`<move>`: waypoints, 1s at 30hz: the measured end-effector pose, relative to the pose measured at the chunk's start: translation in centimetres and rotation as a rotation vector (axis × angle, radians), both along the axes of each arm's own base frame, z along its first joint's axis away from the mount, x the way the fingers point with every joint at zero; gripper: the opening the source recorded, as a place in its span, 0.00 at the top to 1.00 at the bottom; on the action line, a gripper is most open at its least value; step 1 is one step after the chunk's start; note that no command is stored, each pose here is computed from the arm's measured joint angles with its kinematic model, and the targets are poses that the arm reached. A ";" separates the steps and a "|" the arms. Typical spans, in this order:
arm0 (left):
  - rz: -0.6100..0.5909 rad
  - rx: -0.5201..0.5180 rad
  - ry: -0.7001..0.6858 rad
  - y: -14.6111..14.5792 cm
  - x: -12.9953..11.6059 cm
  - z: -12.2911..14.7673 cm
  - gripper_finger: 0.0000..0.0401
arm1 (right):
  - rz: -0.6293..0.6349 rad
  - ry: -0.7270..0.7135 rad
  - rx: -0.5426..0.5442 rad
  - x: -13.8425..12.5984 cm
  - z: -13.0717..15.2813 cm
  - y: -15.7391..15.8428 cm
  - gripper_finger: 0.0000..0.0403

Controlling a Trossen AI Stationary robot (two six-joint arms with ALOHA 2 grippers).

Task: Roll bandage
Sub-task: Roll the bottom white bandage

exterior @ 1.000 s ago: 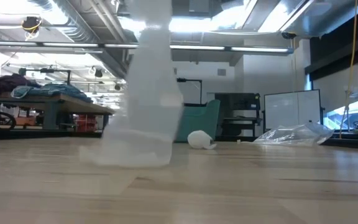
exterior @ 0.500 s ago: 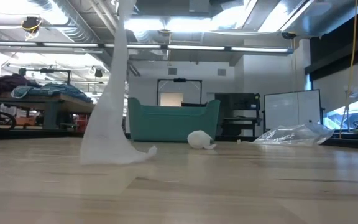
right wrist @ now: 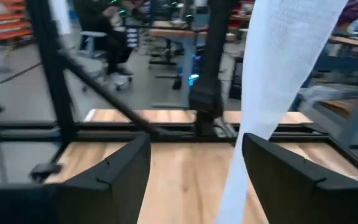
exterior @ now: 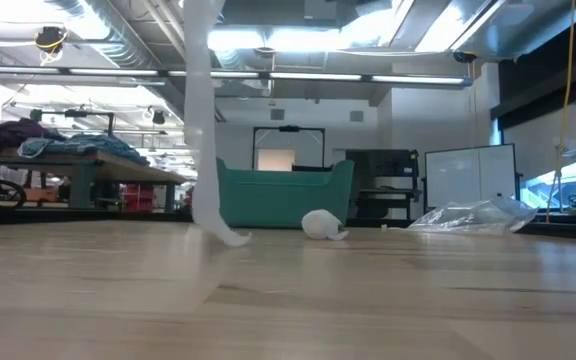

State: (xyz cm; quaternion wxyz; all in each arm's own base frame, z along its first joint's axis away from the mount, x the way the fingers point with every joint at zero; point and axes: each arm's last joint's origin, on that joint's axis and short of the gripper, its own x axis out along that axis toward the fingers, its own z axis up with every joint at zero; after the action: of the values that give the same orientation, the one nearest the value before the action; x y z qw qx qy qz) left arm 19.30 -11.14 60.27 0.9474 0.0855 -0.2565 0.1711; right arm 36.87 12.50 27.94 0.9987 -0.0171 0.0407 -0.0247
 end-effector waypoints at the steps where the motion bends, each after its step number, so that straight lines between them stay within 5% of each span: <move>1: 0.001 0.003 0.005 0.0 0.0 0.0 0.89 | -0.029 -0.007 0.001 0.4 0.0 -0.2 0.37; 9: -0.003 0.017 0.029 -0.1 0.2 -0.2 0.89 | -0.212 -0.002 -0.010 1.6 0.0 -2.9 0.37; 13: -0.002 0.017 0.029 -0.1 0.2 -0.2 0.89 | -0.027 -0.062 0.024 2.2 0.4 -3.3 0.40; 17: -0.003 0.027 0.045 -0.2 0.3 -0.4 0.89 | -0.026 -0.036 0.001 2.5 -0.5 -3.2 0.57; 22: -0.010 0.015 0.040 -0.2 0.3 -0.4 0.89 | -0.059 -0.029 -0.044 2.3 -0.3 -3.3 0.94; 26: -0.002 0.010 0.044 -0.2 0.3 -0.4 0.89 | 0.053 -0.033 -0.088 0.3 3.0 -1.5 0.95; 30: 0.050 -0.013 0.079 -0.1 -0.1 -0.4 0.89 | 0.125 0.125 -0.132 -2.4 7.2 -0.6 0.99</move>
State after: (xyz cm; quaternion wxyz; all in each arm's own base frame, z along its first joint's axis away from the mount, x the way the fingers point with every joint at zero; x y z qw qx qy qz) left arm 19.18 -11.27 59.89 0.9528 0.0925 -0.2154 0.1929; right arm 34.42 11.94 35.15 0.9905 -0.0869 0.0999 0.0362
